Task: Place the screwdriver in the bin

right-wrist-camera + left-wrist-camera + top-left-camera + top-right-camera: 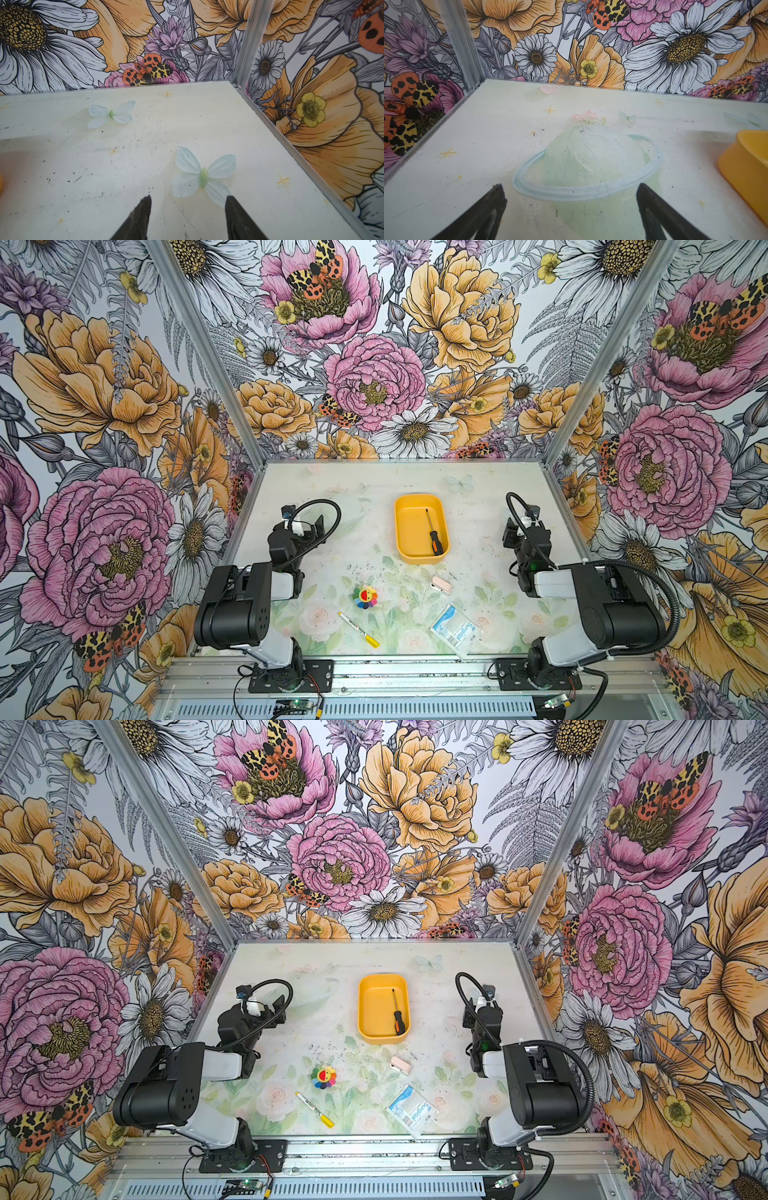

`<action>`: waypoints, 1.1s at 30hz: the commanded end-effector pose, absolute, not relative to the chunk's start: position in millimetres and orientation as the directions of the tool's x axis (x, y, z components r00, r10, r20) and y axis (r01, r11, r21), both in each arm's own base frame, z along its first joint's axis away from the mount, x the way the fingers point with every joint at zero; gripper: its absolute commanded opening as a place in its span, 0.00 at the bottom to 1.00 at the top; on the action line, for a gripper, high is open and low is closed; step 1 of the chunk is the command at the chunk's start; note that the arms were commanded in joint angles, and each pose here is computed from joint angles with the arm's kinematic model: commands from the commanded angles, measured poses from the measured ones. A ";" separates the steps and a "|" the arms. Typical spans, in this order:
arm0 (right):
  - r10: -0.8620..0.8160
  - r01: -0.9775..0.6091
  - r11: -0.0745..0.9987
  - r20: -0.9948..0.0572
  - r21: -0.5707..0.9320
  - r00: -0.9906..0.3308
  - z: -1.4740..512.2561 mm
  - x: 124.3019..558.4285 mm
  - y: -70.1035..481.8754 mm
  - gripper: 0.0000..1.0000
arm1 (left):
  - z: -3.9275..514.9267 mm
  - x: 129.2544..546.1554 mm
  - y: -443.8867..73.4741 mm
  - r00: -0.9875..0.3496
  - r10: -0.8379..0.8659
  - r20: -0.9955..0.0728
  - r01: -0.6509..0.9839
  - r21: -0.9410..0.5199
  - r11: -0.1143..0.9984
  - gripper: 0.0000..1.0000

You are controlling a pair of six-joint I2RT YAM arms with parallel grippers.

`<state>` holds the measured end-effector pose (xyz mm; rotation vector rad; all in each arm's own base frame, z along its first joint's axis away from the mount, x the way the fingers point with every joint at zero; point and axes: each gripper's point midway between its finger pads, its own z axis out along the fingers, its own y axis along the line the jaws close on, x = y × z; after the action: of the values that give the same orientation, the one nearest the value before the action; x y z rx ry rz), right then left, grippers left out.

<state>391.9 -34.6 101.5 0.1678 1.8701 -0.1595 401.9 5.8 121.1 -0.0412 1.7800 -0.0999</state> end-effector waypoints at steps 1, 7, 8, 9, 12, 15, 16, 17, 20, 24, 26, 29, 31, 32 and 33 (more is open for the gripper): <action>0.029 0.211 0.977 -0.966 -0.026 -0.255 113.7 396.8 -36.8 0.65 | 129.9 407.1 8.1 -0.181 -0.058 -0.982 0.008 -0.060 0.998 0.99; 0.028 0.211 0.977 -0.966 -0.028 -0.257 113.4 397.1 -37.1 0.80 | 129.2 406.9 7.7 -0.187 -0.058 -0.981 0.010 -0.061 0.998 0.99; 0.029 0.210 0.977 -0.966 -0.027 -0.259 113.1 397.1 -37.1 0.82 | 129.1 406.9 7.6 -0.186 -0.058 -0.981 0.011 -0.061 0.998 0.99; 0.028 0.207 0.978 -0.965 -0.027 -0.259 113.0 397.3 -36.7 0.85 | 129.0 406.9 7.7 -0.187 -0.059 -0.981 0.010 -0.062 0.998 0.99; 0.029 0.206 0.978 -0.965 -0.026 -0.259 113.1 397.3 -36.3 0.89 | 128.9 406.9 7.9 -0.187 -0.059 -0.981 0.011 -0.062 0.998 0.99; 0.029 0.207 0.978 -0.966 -0.026 -0.259 113.5 397.4 -36.6 0.93 | 128.9 406.9 8.1 -0.187 -0.058 -0.981 0.010 -0.061 0.998 0.99; 0.029 0.208 0.978 -0.966 -0.026 -0.259 113.3 397.2 -36.7 0.99 | 128.9 406.9 7.8 -0.188 -0.060 -0.980 0.011 -0.063 0.998 0.99; 0.029 0.207 0.978 -0.965 -0.026 -0.259 113.3 397.3 -36.7 0.99 | 128.9 406.9 8.1 -0.187 -0.059 -0.981 0.010 -0.062 0.998 0.99; 0.028 0.207 0.978 -0.966 -0.027 -0.259 113.3 397.2 -36.4 1.00 | 129.0 406.8 8.1 -0.187 -0.059 -0.981 0.010 -0.062 0.998 0.99; 0.025 0.204 0.979 -0.965 -0.029 -0.260 113.6 397.9 -35.7 1.00 | 129.2 407.0 7.7 -0.186 -0.059 -0.981 0.011 -0.062 0.998 0.99; 0.026 0.205 0.978 -0.965 -0.028 -0.260 113.6 397.9 -36.0 1.00 | 129.0 406.9 7.8 -0.187 -0.059 -0.981 0.011 -0.062 0.998 0.99; 0.022 0.209 0.977 -0.965 -0.034 -0.260 113.8 397.8 -36.0 0.99 | 129.0 406.9 7.5 -0.187 -0.059 -0.981 0.012 -0.062 0.998 0.99; 0.022 0.210 0.977 -0.965 -0.035 -0.260 113.8 398.0 -36.3 1.00 | 129.5 407.2 7.9 -0.186 -0.060 -0.981 0.011 -0.063 0.998 0.99; 0.022 0.211 0.977 -0.965 -0.035 -0.260 113.9 397.9 -36.5 0.99 | 129.2 407.0 7.9 -0.187 -0.059 -0.981 0.011 -0.063 0.998 0.99; 0.021 0.210 0.977 -0.965 -0.035 -0.262 113.2 397.6 -36.1 0.99 | 129.0 406.9 7.9 -0.187 -0.059 -0.981 0.011 -0.062 0.998 0.99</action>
<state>391.6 -35.8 101.5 0.1670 1.8705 -0.1705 403.1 6.0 122.1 -0.0381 1.7782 -0.0803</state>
